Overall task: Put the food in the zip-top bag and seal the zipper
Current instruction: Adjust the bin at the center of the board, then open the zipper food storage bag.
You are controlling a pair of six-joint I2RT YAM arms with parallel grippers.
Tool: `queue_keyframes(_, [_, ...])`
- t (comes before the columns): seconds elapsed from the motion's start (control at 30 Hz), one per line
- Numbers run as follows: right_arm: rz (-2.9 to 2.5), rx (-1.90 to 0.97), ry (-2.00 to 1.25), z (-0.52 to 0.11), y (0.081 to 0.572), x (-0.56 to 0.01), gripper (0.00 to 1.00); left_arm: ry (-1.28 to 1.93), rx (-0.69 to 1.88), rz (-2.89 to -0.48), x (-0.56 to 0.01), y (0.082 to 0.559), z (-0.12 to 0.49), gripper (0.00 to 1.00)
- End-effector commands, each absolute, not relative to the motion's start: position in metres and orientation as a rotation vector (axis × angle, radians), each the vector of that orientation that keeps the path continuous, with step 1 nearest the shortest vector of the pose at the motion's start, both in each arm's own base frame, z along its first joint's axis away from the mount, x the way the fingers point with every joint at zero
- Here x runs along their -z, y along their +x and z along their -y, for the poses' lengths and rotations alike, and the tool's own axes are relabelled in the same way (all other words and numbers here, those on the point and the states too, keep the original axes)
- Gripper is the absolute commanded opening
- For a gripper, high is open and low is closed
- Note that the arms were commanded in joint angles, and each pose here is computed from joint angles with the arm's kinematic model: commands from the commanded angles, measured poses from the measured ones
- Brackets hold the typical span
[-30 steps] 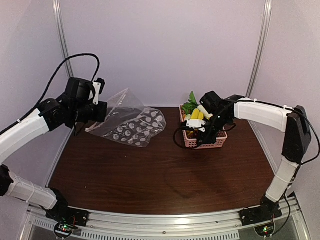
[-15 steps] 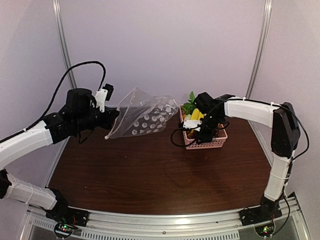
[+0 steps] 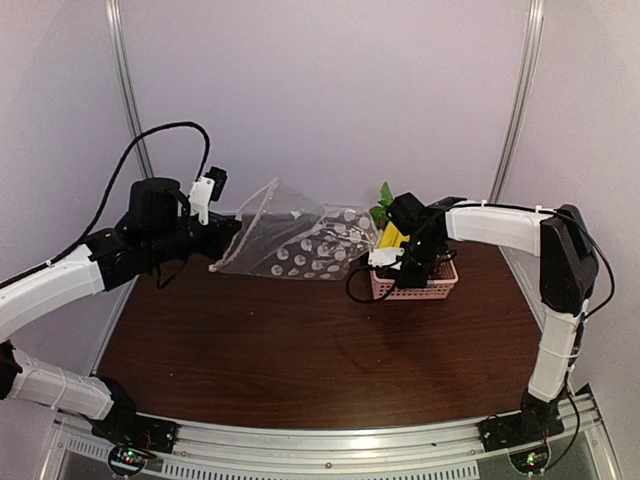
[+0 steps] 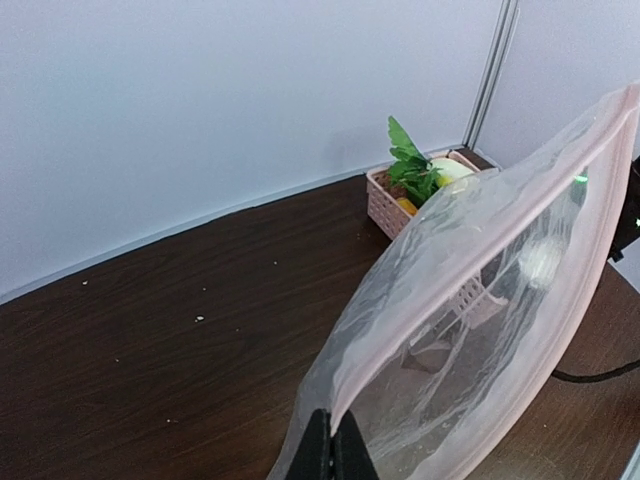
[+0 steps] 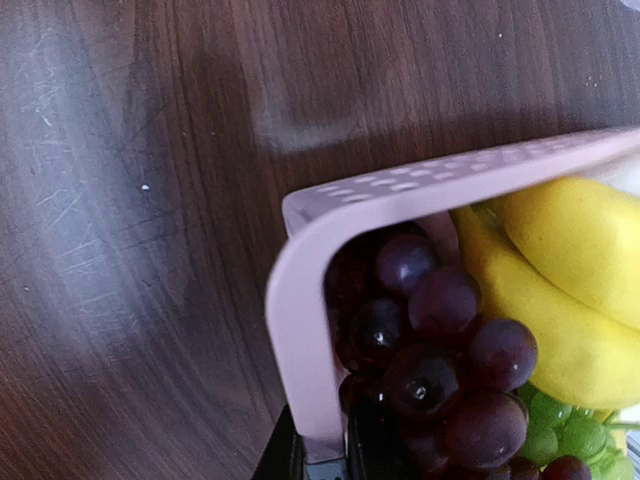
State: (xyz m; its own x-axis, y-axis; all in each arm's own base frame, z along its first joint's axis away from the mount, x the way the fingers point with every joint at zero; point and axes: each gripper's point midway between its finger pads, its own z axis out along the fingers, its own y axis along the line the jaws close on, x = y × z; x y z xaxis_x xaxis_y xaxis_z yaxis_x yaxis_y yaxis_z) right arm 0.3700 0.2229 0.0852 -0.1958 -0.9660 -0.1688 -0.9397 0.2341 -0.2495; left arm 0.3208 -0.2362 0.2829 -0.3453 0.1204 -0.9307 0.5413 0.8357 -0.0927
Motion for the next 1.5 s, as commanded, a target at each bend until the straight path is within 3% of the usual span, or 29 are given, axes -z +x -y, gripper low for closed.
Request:
queue_keyframes(0.0, [-2.368,0.146,-1.802,-0.189,0.332,-0.07,0.06,0.483,0.502,-1.821,-0.301,0.321,0.235,0.0])
queue_keyframes(0.37, [-2.489,0.003,-1.754,-0.152,0.261,-0.059,0.05,0.414,0.418,-1.733,-0.324,0.317,0.209,0.0])
queue_keyframes(0.67, [-2.307,0.047,-1.942,-0.147,0.203,-0.066,0.06,0.323,0.402,-1.84,-0.311,0.332,0.207,0.0])
queue_keyframes(0.8, [-2.244,0.119,-1.981,-0.147,0.205,-0.076,0.22,0.3,0.447,-1.867,-0.312,0.333,0.213,0.0])
queue_keyframes(1.0, [-2.059,-0.179,-1.866,-0.208,0.226,-0.187,0.54,0.363,0.686,-1.924,-0.307,0.324,0.249,0.0])
queue_keyframes(1.13, [-1.974,-0.437,-1.679,-0.262,0.245,-0.235,0.57,0.332,0.872,-1.916,-0.307,0.319,0.273,0.0])
queue_keyframes(1.37, [-1.922,-0.779,-1.344,-0.337,0.291,-0.306,0.63,0.201,0.945,-1.853,-0.311,0.311,0.312,0.0])
queue_keyframes(1.43, [-1.924,-0.892,-1.303,-0.354,0.296,-0.316,0.75,0.183,0.958,-1.848,-0.312,0.307,0.327,0.0])
queue_keyframes(1.47, [-1.912,-0.935,-1.292,-0.363,0.298,-0.322,0.76,0.164,0.964,-1.85,-0.311,0.306,0.333,0.0])
